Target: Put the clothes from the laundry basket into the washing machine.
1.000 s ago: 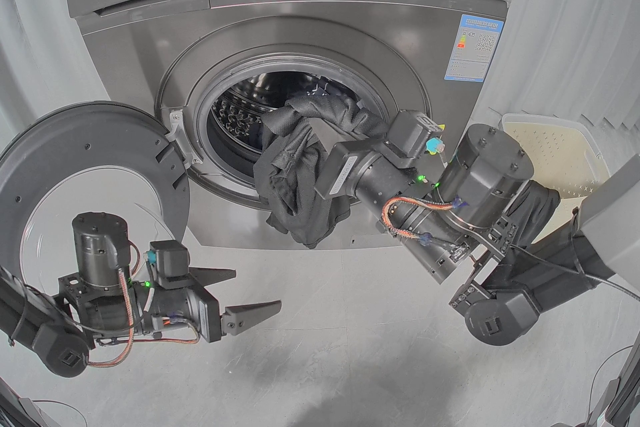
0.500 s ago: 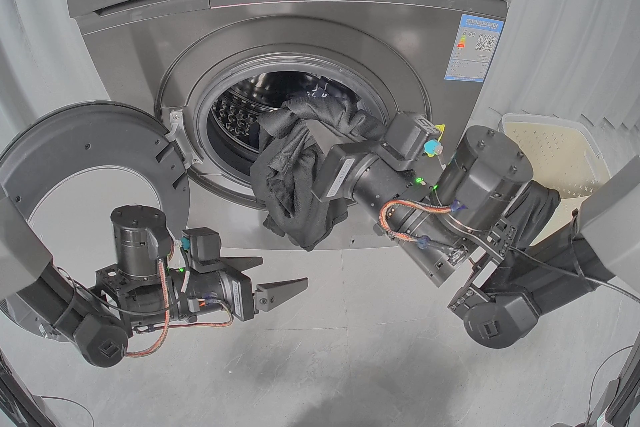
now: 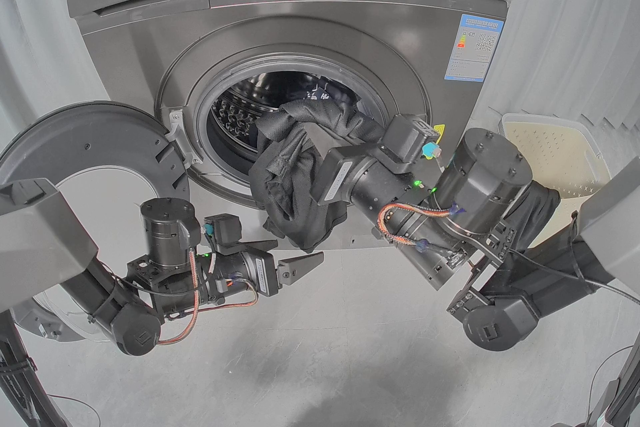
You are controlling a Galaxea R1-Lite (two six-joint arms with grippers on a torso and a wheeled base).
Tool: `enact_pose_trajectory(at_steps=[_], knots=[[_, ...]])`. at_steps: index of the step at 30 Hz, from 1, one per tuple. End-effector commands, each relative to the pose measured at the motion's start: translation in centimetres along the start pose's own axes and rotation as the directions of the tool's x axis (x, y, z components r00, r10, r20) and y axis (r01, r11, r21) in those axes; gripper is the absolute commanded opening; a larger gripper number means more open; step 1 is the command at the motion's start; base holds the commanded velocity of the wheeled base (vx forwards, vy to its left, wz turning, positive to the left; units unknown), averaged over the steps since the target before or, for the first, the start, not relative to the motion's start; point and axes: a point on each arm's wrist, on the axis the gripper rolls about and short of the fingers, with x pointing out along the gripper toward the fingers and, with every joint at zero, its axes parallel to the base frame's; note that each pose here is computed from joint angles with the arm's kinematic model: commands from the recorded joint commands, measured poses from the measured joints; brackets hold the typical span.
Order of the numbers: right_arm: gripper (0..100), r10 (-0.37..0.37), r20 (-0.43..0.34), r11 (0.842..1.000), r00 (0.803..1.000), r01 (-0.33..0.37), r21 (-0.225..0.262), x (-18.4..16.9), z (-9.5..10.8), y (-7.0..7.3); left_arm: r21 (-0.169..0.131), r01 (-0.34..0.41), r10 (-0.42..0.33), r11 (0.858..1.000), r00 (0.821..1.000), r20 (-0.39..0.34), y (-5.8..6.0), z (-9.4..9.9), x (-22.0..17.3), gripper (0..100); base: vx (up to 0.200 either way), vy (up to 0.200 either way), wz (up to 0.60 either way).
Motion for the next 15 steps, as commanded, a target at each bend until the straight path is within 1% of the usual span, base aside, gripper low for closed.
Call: enact_pose_trajectory(at_steps=[1,4,9,13,14,15], knots=[[0,0.002,0.001,1.0,1.0,-0.002,0.001,0.0,0.0,0.1,-0.011,0.002,-0.002,1.0,1.0,-0.014,0.4,-0.7,1.4,100,0.0,0.0,0.0],[0,0.002,0.0,1.0,1.0,-0.002,0.001,0.0,0.0,0.1,-0.014,0.002,-0.003,1.0,1.0,-0.016,0.5,-1.0,2.1,100,0.0,0.0,0.0],[0,0.003,-0.002,1.0,1.0,-0.003,0.001,0.0,-0.1,0.1,-0.008,-0.001,0.001,1.0,1.0,0.005,1.1,-1.2,3.5,100,0.0,0.0,0.0],[0,0.0,-0.001,1.0,1.0,0.0,0.002,0.0,-0.1,0.1,-0.002,-0.006,0.007,1.0,0.999,0.035,1.6,-1.3,4.7,100,0.0,0.0,0.0],[0,0.003,-0.002,1.0,1.0,-0.003,0.003,-0.1,-0.1,0.1,-0.003,-0.006,0.006,1.0,0.999,0.041,1.6,-1.3,4.8,100,0.0,0.0,0.0],[0,0.001,-0.002,1.0,1.0,-0.001,0.002,0.0,-0.1,0.1,-0.016,-0.001,0.002,1.0,0.998,0.057,1.6,-1.1,5.0,100,0.0,0.0,0.0]])
